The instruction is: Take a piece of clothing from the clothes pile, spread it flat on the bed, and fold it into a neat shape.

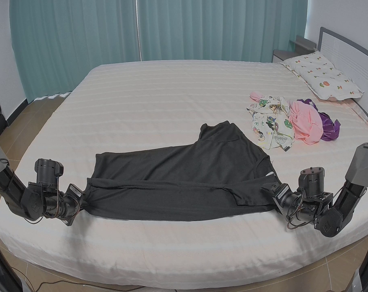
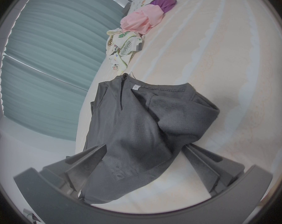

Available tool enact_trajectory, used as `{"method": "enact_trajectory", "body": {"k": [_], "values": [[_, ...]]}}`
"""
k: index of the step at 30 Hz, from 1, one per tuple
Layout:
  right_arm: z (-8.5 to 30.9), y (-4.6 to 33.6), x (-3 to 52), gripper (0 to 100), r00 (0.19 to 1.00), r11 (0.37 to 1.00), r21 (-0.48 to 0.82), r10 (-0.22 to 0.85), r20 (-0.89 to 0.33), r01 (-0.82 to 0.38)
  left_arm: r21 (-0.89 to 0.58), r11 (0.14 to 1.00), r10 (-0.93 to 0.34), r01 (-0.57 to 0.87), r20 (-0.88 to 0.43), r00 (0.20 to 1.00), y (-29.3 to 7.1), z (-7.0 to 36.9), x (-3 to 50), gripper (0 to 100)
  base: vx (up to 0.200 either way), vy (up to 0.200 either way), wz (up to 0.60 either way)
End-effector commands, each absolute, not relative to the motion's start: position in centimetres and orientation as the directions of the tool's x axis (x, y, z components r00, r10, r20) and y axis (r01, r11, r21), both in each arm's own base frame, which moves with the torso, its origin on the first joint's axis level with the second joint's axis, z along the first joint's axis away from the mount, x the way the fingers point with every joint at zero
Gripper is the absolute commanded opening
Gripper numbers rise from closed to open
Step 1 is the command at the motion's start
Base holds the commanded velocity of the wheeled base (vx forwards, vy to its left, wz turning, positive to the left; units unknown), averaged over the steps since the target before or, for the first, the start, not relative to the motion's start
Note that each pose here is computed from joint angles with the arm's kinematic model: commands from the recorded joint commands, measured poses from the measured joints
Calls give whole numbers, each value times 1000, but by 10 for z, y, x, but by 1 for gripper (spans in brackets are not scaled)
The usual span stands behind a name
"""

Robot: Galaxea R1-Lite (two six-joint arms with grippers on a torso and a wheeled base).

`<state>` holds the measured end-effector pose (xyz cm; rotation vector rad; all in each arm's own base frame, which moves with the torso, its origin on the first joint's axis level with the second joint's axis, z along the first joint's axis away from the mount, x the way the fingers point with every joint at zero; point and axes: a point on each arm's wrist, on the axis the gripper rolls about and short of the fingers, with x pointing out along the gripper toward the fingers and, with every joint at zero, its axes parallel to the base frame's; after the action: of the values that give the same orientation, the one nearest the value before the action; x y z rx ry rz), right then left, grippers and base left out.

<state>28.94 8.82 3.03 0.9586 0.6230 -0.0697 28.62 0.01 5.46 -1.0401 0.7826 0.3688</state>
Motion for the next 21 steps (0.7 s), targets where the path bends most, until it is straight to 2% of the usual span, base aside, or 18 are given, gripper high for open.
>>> {"method": "enact_trajectory", "body": {"k": [1,4,21], "values": [[23,91,288,0,817,604,728,210,-537,323,-625,477,-82,-618,-732,676,0,54,286,0,0,0,0],[26,88,277,0,819,634,711,207,-536,304,-619,480,-82,-622,-737,671,0,52,284,0,0,0,0],[55,71,246,0,854,622,738,207,-478,262,-626,489,-79,-607,-725,684,0,66,260,0,0,0,0]]}}
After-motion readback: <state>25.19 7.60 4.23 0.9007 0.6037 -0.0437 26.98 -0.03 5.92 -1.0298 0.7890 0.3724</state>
